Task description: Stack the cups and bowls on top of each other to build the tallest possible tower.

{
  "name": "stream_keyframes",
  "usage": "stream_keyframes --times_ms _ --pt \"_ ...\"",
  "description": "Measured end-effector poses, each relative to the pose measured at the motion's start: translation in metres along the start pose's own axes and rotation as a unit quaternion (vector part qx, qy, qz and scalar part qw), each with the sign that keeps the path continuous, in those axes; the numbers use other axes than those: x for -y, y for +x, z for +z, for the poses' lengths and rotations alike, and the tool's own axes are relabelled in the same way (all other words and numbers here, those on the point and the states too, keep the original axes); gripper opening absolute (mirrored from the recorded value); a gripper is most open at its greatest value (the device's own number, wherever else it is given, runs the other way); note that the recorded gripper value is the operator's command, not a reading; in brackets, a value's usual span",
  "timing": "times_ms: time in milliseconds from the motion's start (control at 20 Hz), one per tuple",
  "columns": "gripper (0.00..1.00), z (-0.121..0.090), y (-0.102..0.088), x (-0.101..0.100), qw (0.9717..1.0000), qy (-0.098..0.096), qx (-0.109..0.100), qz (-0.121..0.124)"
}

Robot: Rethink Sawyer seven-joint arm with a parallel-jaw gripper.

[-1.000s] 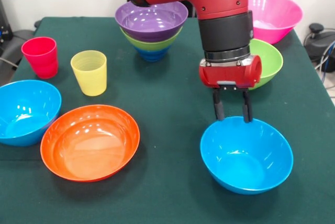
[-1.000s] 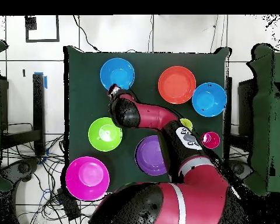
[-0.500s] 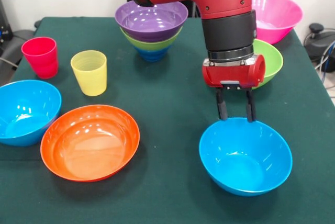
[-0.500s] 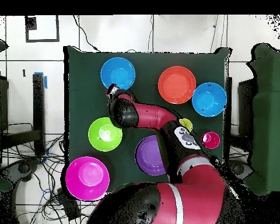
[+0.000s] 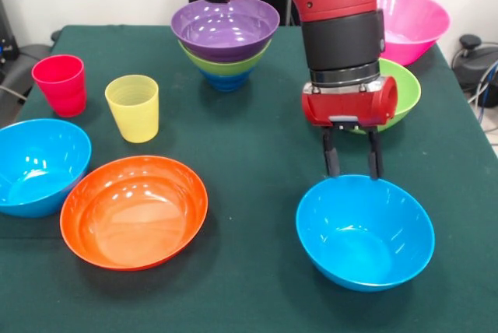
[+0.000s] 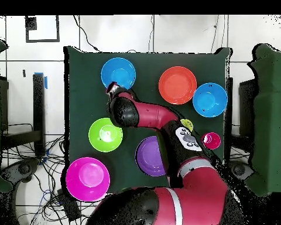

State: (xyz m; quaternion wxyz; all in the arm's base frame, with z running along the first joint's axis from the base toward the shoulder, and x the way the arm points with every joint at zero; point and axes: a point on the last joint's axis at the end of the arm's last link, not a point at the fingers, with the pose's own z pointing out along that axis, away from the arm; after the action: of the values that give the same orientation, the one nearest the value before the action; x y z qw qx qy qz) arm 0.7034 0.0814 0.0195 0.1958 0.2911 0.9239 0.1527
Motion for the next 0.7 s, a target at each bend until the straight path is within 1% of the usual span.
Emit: stream_keyframes --times_ms 350,500,700 --pt "1.0 -0.016 -0.015 -0.011 1.0 0.0 0.007 0.001" --pt "1.0 -0.024 -0.023 -0.016 0.9999 -0.003 0.015 -0.001" --pt "1.0 -0.028 -0.027 -0.016 0.9998 -0.003 0.019 -0.002"
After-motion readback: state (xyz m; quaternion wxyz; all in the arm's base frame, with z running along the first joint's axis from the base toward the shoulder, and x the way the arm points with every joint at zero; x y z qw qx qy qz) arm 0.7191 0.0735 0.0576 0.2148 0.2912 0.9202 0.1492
